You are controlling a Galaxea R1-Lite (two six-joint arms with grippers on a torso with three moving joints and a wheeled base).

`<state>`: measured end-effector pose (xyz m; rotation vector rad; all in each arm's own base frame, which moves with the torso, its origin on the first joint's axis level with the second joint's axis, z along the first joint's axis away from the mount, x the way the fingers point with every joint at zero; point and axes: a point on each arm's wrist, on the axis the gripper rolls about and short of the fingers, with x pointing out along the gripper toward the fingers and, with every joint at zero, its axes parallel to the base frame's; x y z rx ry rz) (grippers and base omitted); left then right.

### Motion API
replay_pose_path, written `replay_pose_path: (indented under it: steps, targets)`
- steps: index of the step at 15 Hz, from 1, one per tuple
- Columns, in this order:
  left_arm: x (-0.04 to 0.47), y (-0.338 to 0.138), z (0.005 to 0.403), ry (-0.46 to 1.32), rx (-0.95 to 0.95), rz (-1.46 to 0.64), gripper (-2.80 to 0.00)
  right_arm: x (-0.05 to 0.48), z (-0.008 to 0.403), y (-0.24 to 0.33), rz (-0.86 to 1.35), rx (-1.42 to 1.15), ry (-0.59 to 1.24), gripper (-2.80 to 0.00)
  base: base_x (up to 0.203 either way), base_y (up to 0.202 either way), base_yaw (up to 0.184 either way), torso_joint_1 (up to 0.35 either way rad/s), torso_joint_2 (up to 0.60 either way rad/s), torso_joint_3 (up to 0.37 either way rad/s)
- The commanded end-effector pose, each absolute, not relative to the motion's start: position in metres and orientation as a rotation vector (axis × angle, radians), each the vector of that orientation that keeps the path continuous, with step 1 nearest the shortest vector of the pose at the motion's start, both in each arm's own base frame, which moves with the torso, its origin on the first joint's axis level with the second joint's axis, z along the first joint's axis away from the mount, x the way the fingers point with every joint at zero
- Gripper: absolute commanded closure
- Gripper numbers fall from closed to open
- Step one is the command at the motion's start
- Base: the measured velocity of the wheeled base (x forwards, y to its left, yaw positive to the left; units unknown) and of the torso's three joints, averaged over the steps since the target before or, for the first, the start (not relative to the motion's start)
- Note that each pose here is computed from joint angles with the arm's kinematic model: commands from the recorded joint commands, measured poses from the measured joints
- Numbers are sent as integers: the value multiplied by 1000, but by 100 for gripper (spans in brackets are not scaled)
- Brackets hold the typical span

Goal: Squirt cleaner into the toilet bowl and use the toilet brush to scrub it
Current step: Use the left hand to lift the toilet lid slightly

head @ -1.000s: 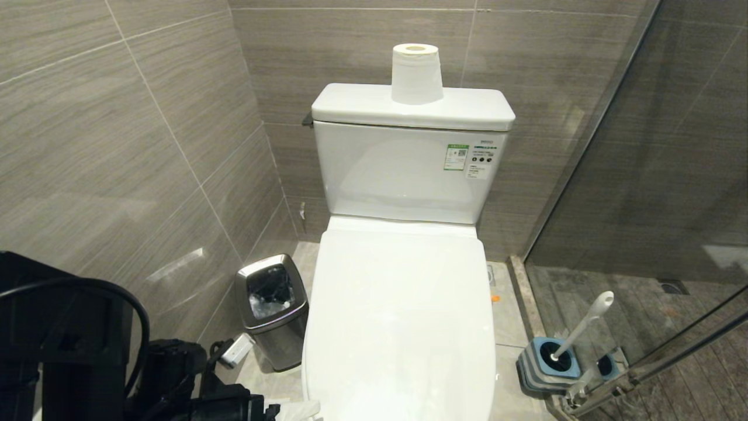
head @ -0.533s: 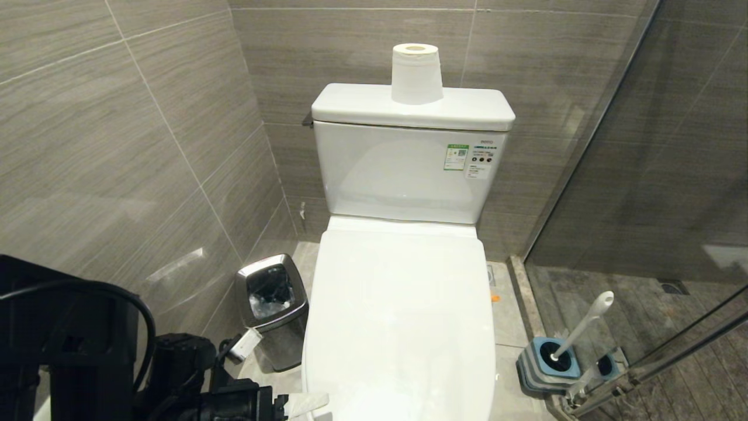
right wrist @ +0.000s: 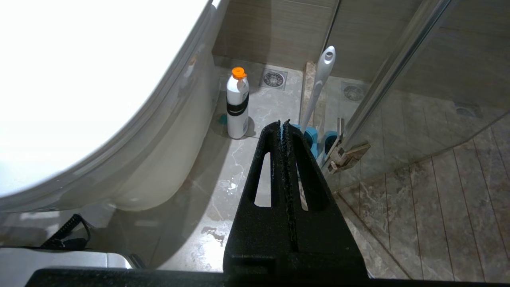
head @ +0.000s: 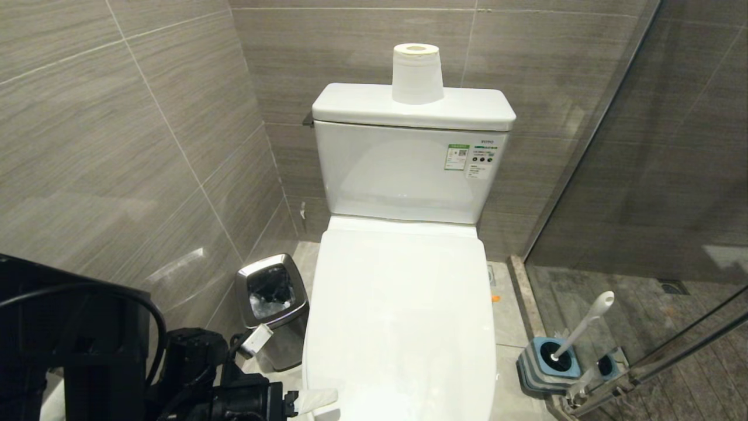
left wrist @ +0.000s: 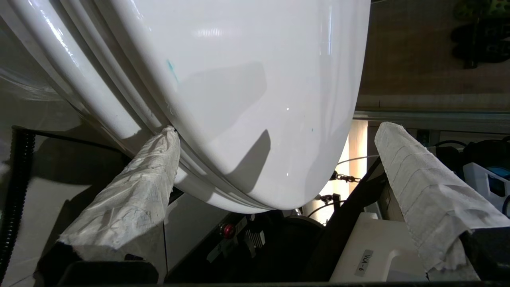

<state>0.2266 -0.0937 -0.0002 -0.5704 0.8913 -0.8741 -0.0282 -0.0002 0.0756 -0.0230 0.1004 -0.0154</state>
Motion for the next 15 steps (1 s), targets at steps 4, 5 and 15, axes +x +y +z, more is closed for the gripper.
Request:
replay_pose_path:
  steps: [4,5,15]
  targets:
    - [226,-86,3,866,-578,-859,-280,-28,75,0,-16,-24,100,0,0,0,0,0,0,0]
    - [226,-84,4,863,-581,-853,-280,-28,75,0,-16,-24,100,0,0,0,0,0,0,0]
    - [221,-84,-4,869,-504,-881,-280,-28,75,0,-16,-24,101,0,0,0,0,0,0,0]
